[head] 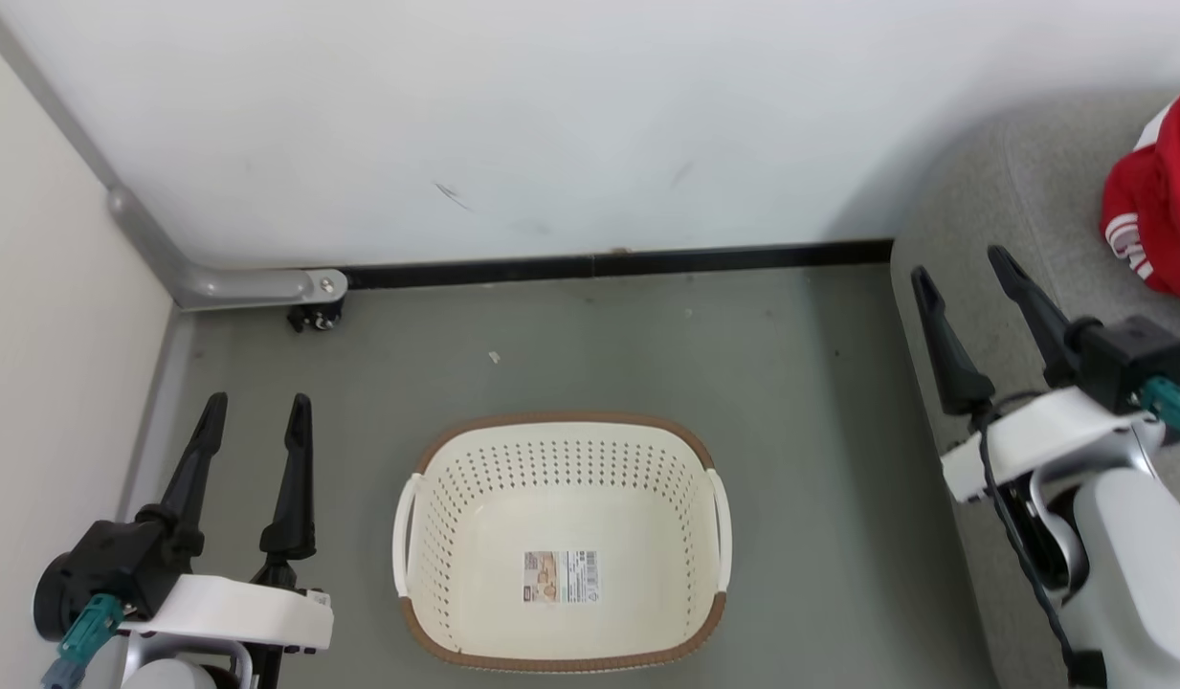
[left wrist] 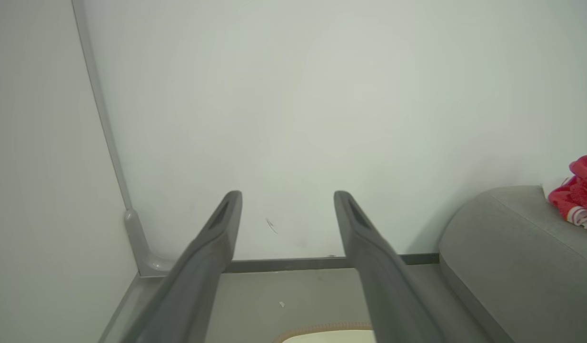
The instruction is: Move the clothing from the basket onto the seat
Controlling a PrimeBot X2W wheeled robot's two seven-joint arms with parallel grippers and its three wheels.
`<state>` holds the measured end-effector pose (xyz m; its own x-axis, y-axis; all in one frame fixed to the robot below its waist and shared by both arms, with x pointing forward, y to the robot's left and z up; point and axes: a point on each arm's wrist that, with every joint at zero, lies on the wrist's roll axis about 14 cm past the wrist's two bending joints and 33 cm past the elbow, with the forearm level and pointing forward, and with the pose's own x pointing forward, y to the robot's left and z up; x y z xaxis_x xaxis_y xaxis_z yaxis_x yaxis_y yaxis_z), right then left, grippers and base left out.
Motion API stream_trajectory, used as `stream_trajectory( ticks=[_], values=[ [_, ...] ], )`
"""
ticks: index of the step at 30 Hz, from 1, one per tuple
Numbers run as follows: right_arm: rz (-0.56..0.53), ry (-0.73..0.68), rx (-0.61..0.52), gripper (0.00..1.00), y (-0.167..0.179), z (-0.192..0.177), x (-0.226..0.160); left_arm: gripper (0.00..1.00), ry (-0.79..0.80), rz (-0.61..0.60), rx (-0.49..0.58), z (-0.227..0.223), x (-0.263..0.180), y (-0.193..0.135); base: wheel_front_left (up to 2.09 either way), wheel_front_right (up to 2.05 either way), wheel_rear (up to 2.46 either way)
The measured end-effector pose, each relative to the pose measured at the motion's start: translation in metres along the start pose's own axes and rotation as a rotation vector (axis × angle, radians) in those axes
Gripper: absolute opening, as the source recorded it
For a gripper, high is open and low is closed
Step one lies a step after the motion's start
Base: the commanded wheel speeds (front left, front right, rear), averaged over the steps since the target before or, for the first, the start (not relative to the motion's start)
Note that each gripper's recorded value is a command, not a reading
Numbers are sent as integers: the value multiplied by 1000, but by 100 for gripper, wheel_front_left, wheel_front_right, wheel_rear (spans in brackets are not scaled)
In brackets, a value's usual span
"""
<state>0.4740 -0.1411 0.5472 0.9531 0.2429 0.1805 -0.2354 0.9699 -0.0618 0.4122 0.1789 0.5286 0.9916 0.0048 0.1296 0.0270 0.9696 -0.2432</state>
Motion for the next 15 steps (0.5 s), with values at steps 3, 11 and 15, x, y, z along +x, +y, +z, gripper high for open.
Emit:
stream_trajectory(
  ticks=[3, 11, 15],
  values=[
    [-11, -9, 1, 100, -1, 4, -9, 100, -25, 14, -2, 10, -7, 5, 0, 0, 0],
    [-20, -32, 33, 100, 10, 15, -32, 100, -46, 30, 38, 22, -31, 16, 0, 0, 0],
    [-25, -37, 36, 100, 12, 18, -42, 100, -58, 49, 40, 27, -40, 22, 0, 0, 0]
  ],
)
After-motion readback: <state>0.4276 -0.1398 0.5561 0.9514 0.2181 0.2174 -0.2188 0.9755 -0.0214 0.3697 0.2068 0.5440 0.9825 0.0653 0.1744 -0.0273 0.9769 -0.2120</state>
